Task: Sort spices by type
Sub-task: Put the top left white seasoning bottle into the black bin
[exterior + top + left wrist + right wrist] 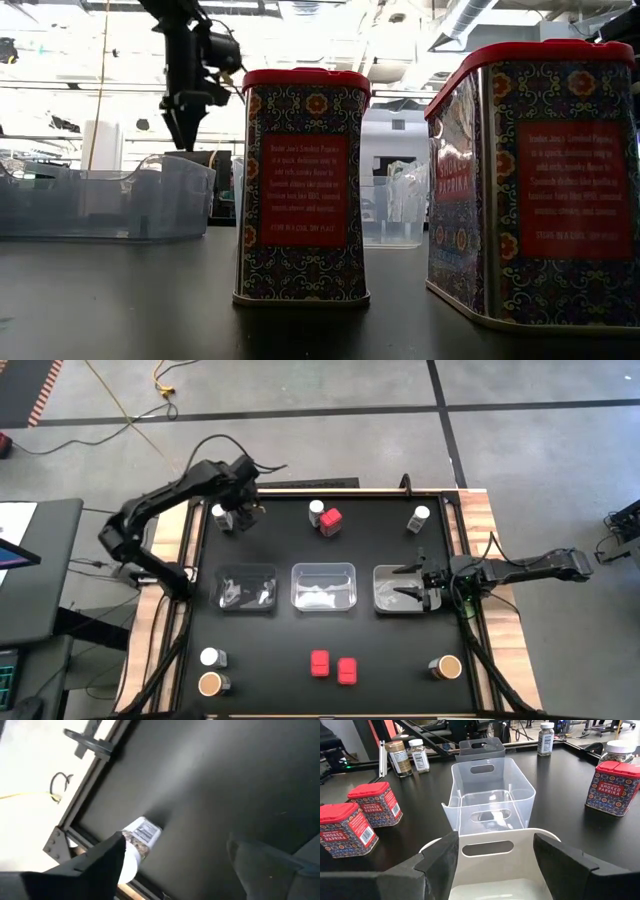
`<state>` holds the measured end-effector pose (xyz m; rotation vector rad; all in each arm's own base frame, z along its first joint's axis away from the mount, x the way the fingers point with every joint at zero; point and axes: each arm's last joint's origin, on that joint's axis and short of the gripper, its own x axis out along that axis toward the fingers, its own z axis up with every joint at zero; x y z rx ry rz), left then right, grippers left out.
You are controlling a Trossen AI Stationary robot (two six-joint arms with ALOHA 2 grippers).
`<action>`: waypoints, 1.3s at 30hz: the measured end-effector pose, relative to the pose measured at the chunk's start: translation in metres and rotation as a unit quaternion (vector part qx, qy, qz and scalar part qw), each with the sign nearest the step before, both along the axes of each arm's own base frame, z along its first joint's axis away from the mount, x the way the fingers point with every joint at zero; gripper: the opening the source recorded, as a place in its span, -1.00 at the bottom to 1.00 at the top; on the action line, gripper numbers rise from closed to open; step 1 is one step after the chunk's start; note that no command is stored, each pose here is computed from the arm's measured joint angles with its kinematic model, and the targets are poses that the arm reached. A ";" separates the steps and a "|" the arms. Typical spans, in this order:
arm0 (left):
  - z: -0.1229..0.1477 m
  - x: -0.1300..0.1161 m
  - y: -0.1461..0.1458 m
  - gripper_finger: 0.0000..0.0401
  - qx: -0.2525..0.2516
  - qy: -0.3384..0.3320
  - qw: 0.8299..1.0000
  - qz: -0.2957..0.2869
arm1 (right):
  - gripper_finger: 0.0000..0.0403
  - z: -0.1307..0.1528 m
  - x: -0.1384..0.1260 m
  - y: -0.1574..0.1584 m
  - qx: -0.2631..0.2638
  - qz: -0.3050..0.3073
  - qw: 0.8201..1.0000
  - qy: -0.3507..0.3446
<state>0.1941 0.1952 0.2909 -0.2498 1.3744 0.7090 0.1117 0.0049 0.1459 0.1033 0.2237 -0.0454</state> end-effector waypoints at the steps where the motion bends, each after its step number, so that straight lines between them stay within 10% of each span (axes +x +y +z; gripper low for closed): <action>1: -0.004 0.003 0.001 0.76 -0.005 0.005 1.000 0.000 | 0.42 0.000 0.000 0.000 0.000 0.000 1.000 0.000; 6: -0.022 0.015 0.004 0.80 -0.033 0.025 0.999 0.022 | 0.42 0.000 0.000 0.000 0.000 0.000 1.000 0.000; 19: -0.030 0.005 0.006 0.79 -0.085 0.128 0.977 -0.148 | 0.42 0.000 0.000 0.000 0.000 0.000 1.000 0.000; 39: -0.008 -0.051 0.040 0.79 -0.058 0.053 0.991 -0.110 | 0.42 0.000 0.000 0.000 0.000 0.000 1.000 0.000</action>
